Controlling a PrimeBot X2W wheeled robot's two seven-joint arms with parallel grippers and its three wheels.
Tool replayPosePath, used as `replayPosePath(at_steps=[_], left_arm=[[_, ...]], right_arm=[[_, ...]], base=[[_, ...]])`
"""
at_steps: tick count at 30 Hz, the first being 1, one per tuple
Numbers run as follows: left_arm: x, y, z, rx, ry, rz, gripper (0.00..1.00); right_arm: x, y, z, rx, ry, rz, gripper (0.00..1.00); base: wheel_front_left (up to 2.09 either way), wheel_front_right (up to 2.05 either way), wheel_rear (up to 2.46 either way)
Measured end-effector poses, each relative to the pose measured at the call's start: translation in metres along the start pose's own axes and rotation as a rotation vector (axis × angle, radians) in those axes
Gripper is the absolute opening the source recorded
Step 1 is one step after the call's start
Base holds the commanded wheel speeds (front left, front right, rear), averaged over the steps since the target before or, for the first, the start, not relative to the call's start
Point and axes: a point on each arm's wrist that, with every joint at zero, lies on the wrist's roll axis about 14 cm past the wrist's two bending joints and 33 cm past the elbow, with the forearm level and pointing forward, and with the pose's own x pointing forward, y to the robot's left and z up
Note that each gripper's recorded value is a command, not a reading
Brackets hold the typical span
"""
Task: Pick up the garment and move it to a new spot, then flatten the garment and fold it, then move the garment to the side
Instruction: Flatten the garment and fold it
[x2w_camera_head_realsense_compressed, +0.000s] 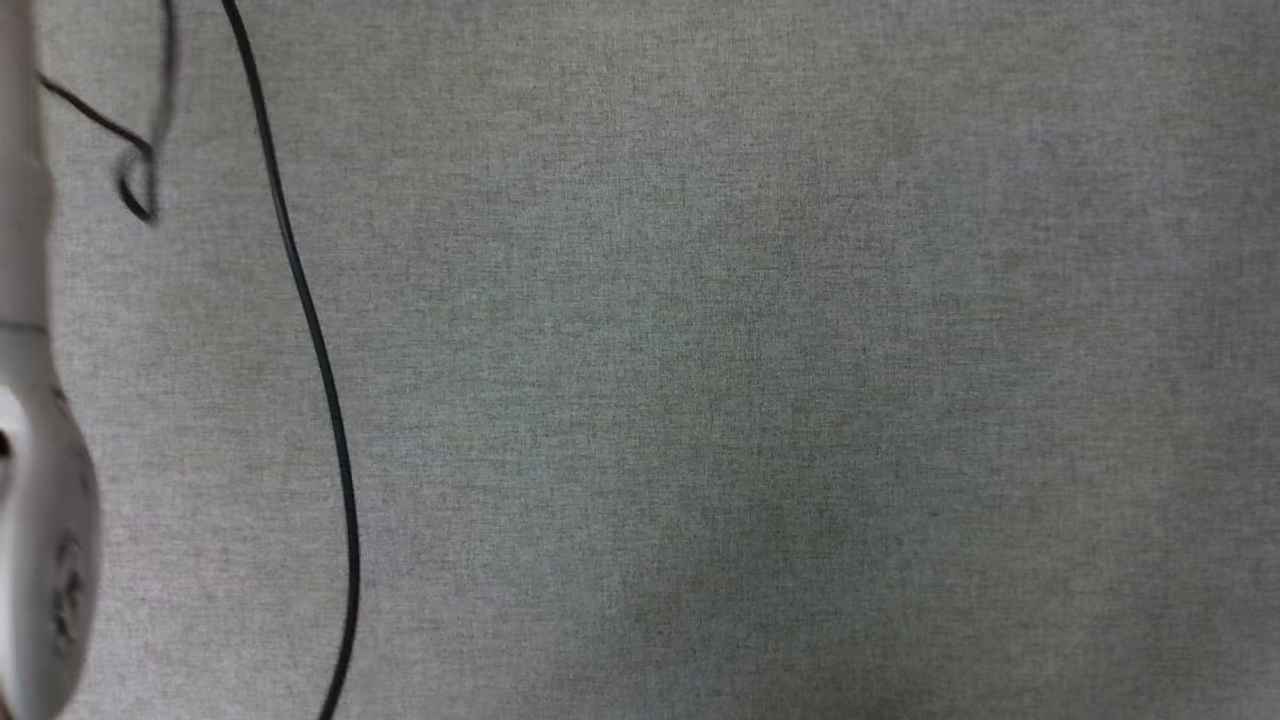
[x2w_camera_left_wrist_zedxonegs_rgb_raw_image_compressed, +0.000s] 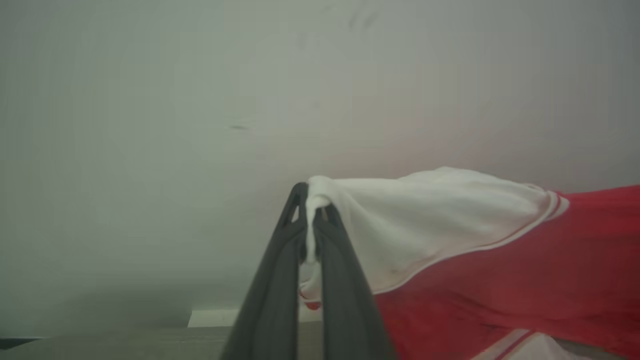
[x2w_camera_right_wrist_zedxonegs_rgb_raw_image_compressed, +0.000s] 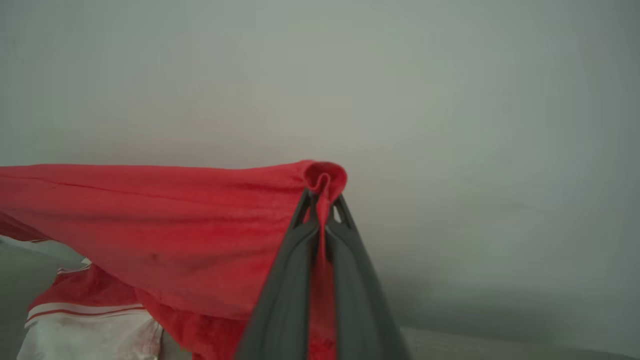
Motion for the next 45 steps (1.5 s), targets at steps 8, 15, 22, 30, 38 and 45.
replayPosePath(at_steps=[8,15,22,30,38,45], left_arm=[[-0.059,0.008,-0.080,-0.141,0.130,0.036,0.00],[-0.141,0.016,-0.118,-0.219,0.213,0.081,0.00],[-0.224,0.019,-0.125,-0.250,0.252,0.098,0.00],[-0.309,0.024,-0.122,-0.275,0.265,0.134,0.00],[-0.381,0.029,-0.121,-0.290,0.297,0.195,0.00],[-0.433,0.028,-0.119,-0.315,0.333,0.244,0.00]], right_arm=[[-0.061,0.010,-0.095,0.097,0.188,0.004,0.00],[-0.141,0.019,-0.142,0.179,0.301,-0.012,0.00],[-0.204,0.019,-0.139,0.182,0.315,-0.016,0.00],[-0.267,0.022,-0.129,0.164,0.300,0.005,0.00],[-0.331,0.025,-0.139,0.172,0.314,-0.001,0.00],[-0.382,0.031,-0.152,0.188,0.320,-0.014,0.00]], base=[[0.00,0.00,0.00],[0.00,0.00,0.00],[0.00,0.00,0.00],[0.00,0.00,0.00],[0.00,0.00,0.00],[0.00,0.00,0.00]])
